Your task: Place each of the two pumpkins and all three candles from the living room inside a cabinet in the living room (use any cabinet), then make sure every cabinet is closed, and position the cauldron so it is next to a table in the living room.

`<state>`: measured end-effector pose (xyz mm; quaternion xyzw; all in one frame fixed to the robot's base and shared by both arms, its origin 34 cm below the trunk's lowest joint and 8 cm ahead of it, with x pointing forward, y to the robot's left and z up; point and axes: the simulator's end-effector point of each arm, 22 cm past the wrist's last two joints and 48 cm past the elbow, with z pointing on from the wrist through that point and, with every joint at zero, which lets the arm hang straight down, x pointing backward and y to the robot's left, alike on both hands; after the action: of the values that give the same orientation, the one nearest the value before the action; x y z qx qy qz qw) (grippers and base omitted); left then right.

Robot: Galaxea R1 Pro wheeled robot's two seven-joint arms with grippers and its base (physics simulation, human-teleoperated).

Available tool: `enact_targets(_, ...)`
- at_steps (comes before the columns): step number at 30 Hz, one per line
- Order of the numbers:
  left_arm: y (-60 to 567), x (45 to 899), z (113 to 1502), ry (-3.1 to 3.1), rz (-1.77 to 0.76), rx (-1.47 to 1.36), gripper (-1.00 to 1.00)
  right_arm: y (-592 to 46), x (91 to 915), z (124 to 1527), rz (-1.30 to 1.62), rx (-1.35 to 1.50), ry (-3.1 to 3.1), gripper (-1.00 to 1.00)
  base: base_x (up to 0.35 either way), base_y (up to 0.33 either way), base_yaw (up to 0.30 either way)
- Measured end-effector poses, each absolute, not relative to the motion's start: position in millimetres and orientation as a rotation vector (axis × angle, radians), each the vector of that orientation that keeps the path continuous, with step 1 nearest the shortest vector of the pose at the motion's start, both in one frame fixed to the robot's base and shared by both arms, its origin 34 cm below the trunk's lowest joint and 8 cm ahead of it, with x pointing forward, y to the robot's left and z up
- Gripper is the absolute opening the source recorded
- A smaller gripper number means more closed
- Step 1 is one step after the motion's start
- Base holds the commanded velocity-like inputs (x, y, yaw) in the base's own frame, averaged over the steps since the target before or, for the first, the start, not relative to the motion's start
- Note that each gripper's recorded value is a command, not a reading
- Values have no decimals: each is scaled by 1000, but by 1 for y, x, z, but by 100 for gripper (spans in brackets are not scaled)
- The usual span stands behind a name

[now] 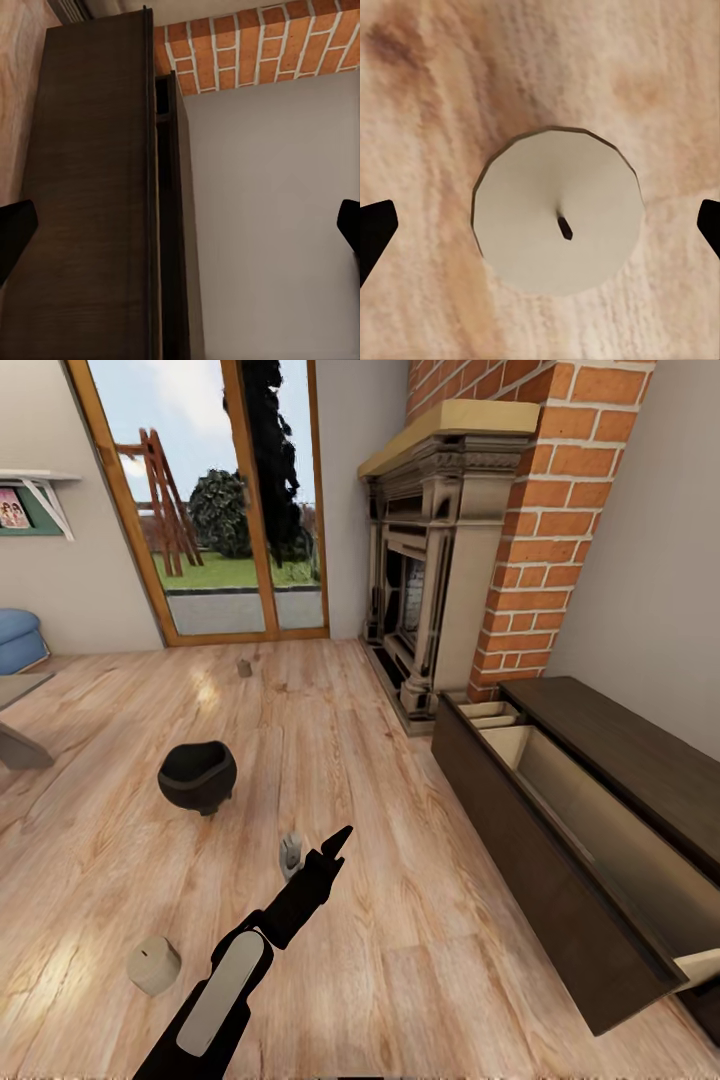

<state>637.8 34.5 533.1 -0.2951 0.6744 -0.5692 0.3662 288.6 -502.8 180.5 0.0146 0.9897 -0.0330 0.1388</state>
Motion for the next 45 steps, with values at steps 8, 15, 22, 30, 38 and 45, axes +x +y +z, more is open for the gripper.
enact_targets(8,34,638,514,1758,-1458,-787,100,-503,286,175,-98,18,2859,100,0,0,0)
enact_targets(15,34,638,508,1766,-1457,-795,100,-509,298,179,-114,1,2834,100,0,0,0)
enact_targets(22,33,638,508,1766,-1458,-798,100,-513,313,183,-124,-10,2802,100,0,0,0)
enact_targets(30,33,637,506,1771,-1457,-801,100,-514,336,190,-140,-39,2757,100,0,0,0)
enact_targets(38,33,637,486,1796,-1450,-828,100,-512,324,180,-130,-41,2795,100,0,0,0)
enact_targets(45,33,636,469,1818,-1444,-853,100,-510,312,172,-126,-37,2830,100,0,0,0)
